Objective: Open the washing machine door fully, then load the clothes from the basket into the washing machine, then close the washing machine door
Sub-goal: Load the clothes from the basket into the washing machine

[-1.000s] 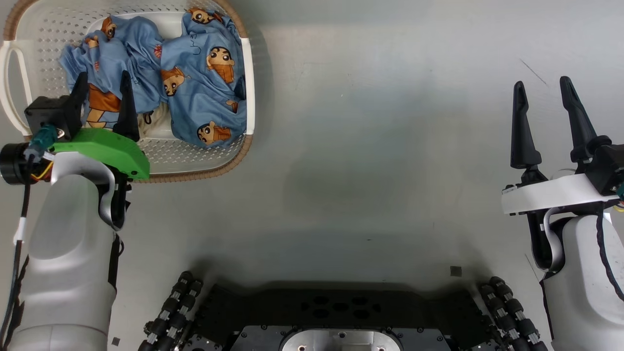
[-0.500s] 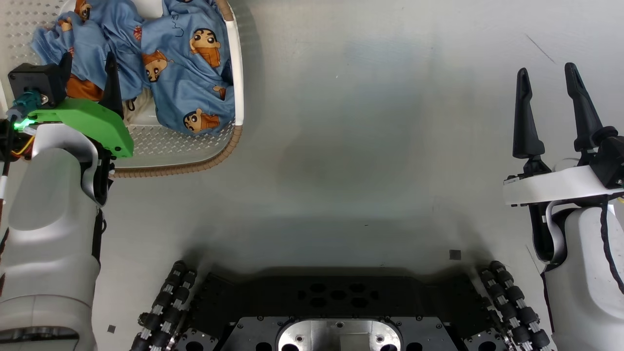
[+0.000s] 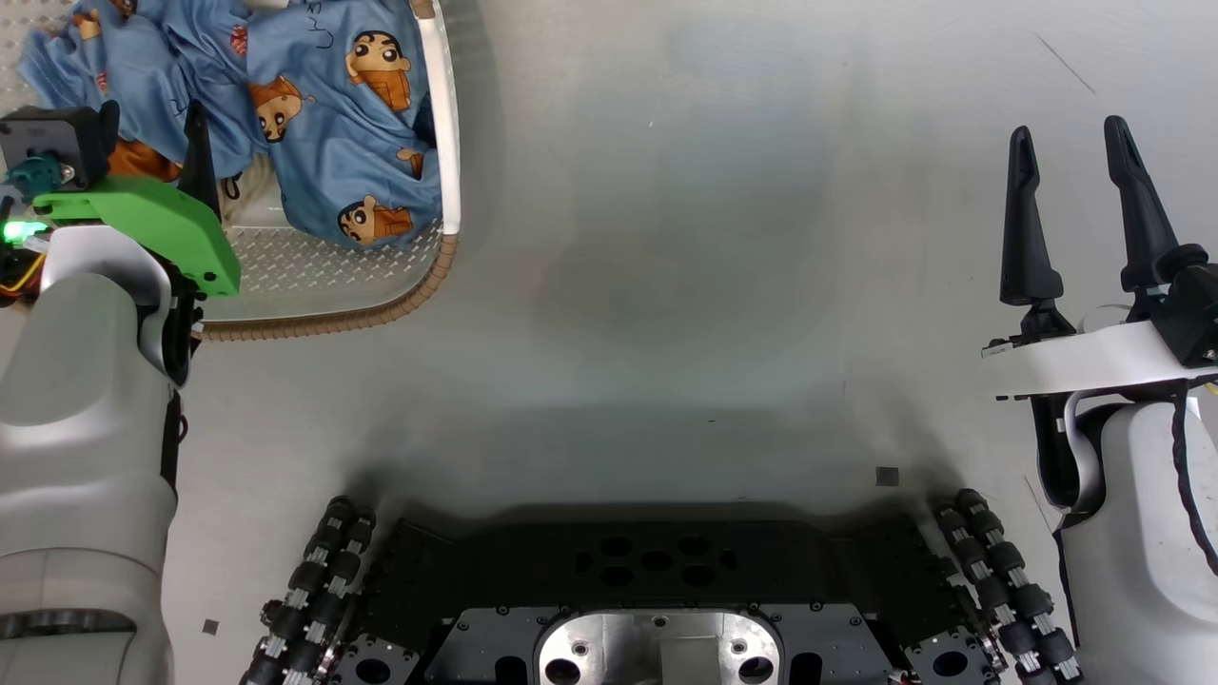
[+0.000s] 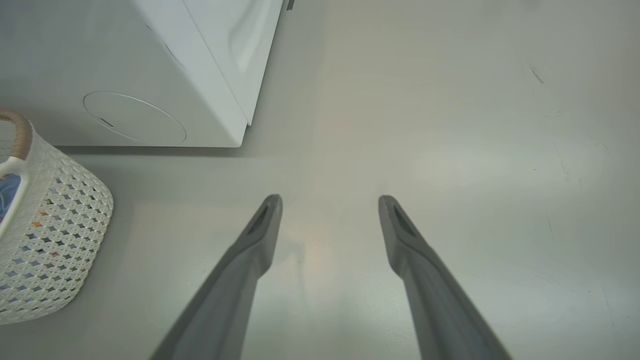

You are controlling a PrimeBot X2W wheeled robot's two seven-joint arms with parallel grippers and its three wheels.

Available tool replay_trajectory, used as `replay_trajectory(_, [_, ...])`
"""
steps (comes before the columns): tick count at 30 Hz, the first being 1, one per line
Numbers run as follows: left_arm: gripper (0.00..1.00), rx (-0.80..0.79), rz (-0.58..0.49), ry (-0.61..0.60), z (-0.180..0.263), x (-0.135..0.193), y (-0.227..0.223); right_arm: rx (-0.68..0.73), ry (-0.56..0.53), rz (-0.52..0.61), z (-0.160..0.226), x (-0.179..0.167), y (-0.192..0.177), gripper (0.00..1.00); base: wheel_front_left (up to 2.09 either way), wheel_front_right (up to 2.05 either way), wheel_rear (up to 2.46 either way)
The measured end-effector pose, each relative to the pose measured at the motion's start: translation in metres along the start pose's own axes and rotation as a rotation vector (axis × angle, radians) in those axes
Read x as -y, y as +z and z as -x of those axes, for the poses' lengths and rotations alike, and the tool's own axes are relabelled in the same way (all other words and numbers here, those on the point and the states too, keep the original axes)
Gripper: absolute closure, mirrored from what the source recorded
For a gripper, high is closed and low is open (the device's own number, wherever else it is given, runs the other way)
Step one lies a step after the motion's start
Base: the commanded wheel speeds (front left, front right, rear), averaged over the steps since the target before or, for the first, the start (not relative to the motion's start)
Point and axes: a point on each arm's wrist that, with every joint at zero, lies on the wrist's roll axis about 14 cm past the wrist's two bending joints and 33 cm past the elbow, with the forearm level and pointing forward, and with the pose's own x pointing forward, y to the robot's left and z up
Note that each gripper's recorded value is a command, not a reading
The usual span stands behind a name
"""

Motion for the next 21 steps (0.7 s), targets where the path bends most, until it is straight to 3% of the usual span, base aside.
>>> replay_trajectory(21, [0.0,-0.099,-0.034,0.045,-0.019,-0.014,-0.01,-0.018,-0.021,-0.004,0.0,0.006,-0.009,0.0,0.0,0.0,0.0])
